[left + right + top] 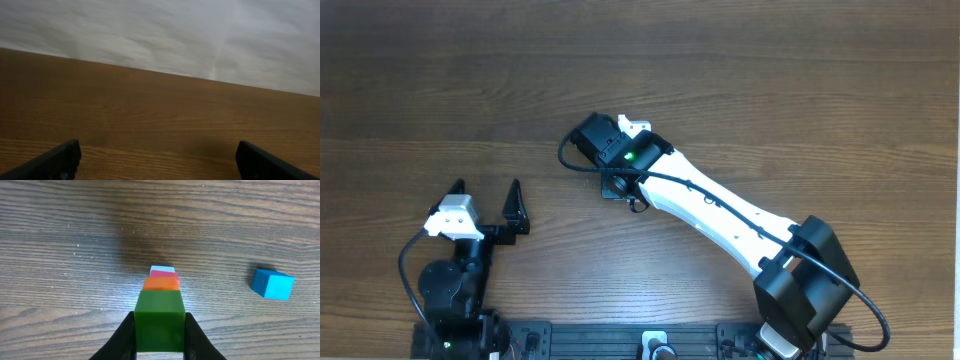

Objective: Stack Cubes

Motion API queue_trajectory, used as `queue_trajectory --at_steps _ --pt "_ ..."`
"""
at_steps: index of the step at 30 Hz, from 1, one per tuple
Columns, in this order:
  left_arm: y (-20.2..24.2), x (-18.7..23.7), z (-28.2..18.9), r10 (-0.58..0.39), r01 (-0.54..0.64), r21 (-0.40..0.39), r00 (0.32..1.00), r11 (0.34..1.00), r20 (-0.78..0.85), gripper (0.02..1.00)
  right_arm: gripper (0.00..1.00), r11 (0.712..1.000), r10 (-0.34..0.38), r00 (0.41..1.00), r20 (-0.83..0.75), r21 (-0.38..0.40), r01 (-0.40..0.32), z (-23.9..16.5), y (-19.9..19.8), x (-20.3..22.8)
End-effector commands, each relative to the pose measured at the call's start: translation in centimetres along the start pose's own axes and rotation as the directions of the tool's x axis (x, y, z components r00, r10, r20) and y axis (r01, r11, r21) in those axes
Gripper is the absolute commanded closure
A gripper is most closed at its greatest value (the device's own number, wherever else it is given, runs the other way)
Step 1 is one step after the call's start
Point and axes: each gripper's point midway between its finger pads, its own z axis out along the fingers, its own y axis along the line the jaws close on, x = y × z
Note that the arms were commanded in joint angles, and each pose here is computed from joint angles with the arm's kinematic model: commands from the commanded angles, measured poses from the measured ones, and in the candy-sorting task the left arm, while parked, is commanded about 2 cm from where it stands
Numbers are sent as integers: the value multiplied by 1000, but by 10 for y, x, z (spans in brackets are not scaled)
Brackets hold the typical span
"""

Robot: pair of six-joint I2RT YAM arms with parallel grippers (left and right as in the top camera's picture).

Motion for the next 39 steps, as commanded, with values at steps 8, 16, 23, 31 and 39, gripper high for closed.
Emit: queue_trajectory --at_steps 8,16,23,31,39 --pt "0 1 0 15 -15 1 1000 1000 1 18 989 1000 1 1000 -5 -2 -1 3 1 -4" --pt "0 1 0 15 -15 1 1000 1000 1 18 989 1000 1 1000 -7 1 -1 4 1 -4" --pt "0 1 0 15 -15 1 1000 1000 0 18 989 1000 1 1000 -8 1 -1 4 1 -4" --pt "0 1 0 15 -15 1 1000 1000 1 20 991 1000 5 1000 -10 3 -5 5 0 -3" --pt "0 1 0 15 -15 1 1000 1000 1 18 982 1000 8 1000 -15 8 -8 8 0 -2"
